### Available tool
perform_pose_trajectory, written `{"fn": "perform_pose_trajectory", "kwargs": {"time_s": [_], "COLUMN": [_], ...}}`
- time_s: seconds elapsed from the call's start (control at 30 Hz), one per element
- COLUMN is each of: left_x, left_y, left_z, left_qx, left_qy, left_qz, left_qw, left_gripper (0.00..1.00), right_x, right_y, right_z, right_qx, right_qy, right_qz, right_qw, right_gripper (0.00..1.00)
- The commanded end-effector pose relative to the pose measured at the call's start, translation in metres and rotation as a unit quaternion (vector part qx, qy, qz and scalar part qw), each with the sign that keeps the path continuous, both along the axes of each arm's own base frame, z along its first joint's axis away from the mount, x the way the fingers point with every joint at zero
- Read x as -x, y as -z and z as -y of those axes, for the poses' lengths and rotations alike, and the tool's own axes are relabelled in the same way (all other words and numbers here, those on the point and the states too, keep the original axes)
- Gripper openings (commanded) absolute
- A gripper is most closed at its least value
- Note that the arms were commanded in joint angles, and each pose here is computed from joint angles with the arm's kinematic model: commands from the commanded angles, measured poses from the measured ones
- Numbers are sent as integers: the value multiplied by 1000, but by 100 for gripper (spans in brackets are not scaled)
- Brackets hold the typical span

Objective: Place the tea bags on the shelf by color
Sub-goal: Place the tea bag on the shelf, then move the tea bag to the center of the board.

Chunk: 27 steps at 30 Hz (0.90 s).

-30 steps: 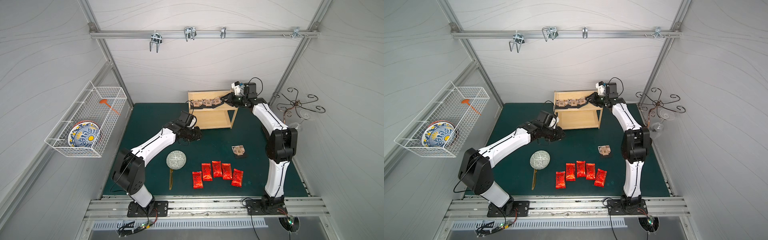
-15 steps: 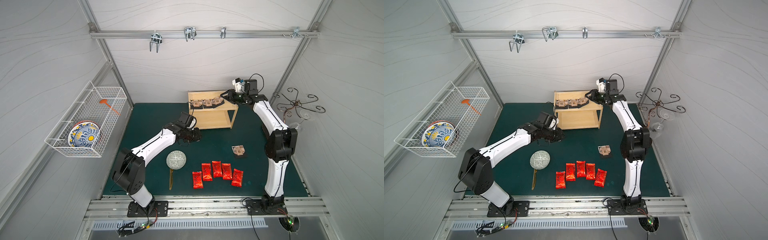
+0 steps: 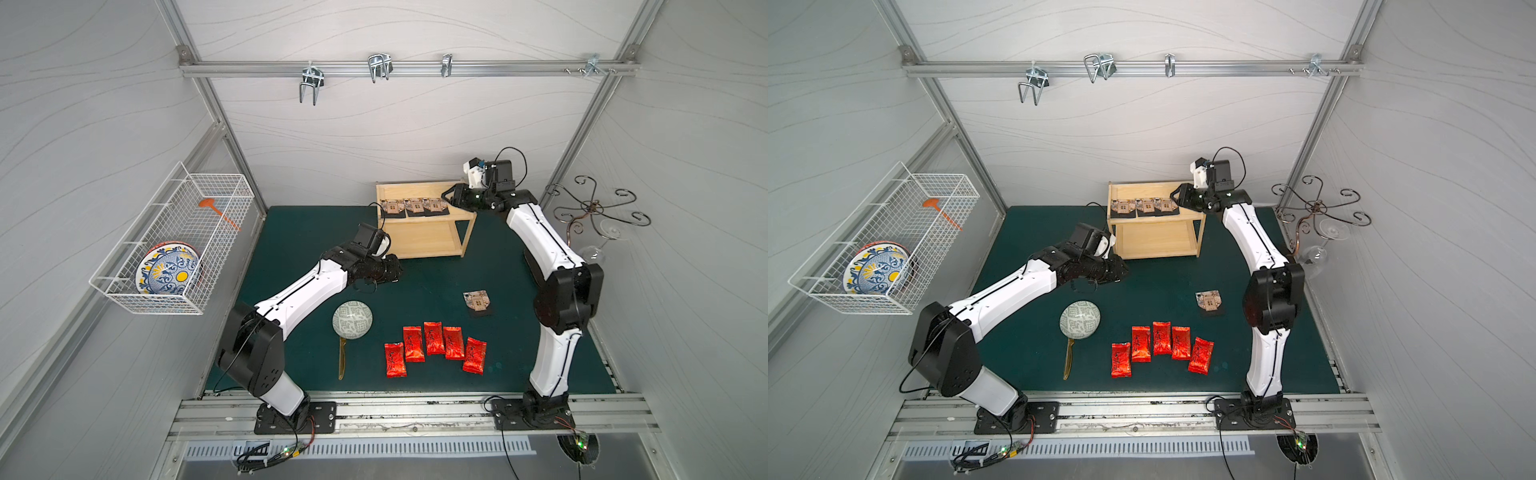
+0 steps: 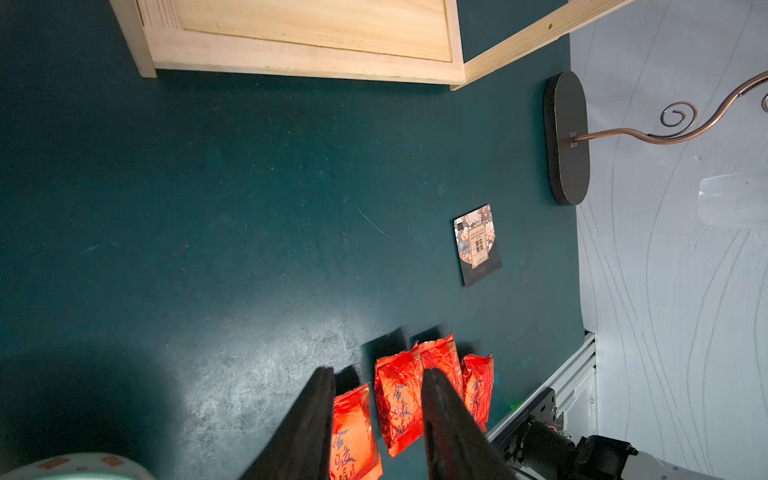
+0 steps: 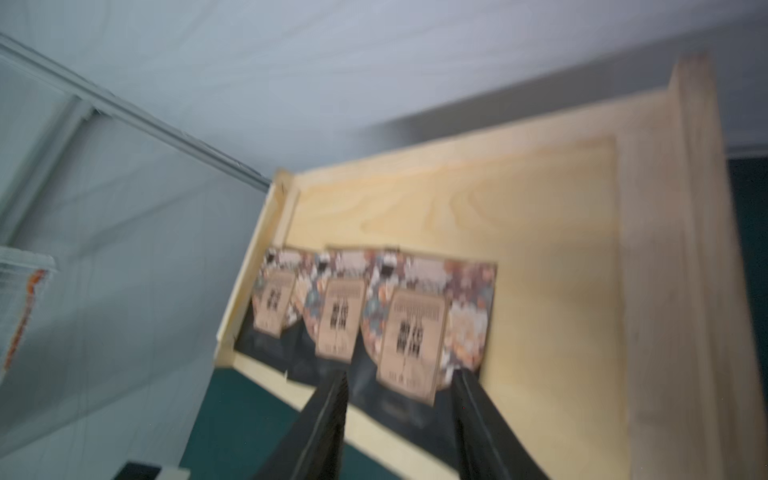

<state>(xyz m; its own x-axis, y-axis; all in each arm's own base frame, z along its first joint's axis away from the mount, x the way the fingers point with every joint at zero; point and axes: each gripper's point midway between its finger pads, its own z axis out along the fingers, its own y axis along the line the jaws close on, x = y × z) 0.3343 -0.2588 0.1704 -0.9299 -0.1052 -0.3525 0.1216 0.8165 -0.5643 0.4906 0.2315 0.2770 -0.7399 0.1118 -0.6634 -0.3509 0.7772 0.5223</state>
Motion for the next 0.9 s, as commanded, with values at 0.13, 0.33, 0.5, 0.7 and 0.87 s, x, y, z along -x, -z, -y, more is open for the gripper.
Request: {"fn": "perform_pose_trajectory", "kwargs": {"time_s": [0.13,0.33,0.5,0.7,0.87], "left_x": [16,28,34,35,38], "left_y": [-7,-6,-2,6,12], "left_z": [9,22,29,34,36], "left_qx": [11,12,11,13,13], "left_qy": [12,28,41,47,50], "left_qz": [2,1,-8,-18,-26], "left_qw": [1000,1000,999,999,998], "left_gripper": [44,45,48,48,47], "right_x": [114,174,183,178,171], "right_y": [66,149,207,231,240], "right_z": [10,47,89,116,126], "right_qx": [71,101,90,87,83], "right_qy": [8,61,123,159,169], "right_qz": [-47,-120,-189,-208,-214], "right_qw": [996,986,970,961,959], "right_gripper": [43,43,44,52,53]}}
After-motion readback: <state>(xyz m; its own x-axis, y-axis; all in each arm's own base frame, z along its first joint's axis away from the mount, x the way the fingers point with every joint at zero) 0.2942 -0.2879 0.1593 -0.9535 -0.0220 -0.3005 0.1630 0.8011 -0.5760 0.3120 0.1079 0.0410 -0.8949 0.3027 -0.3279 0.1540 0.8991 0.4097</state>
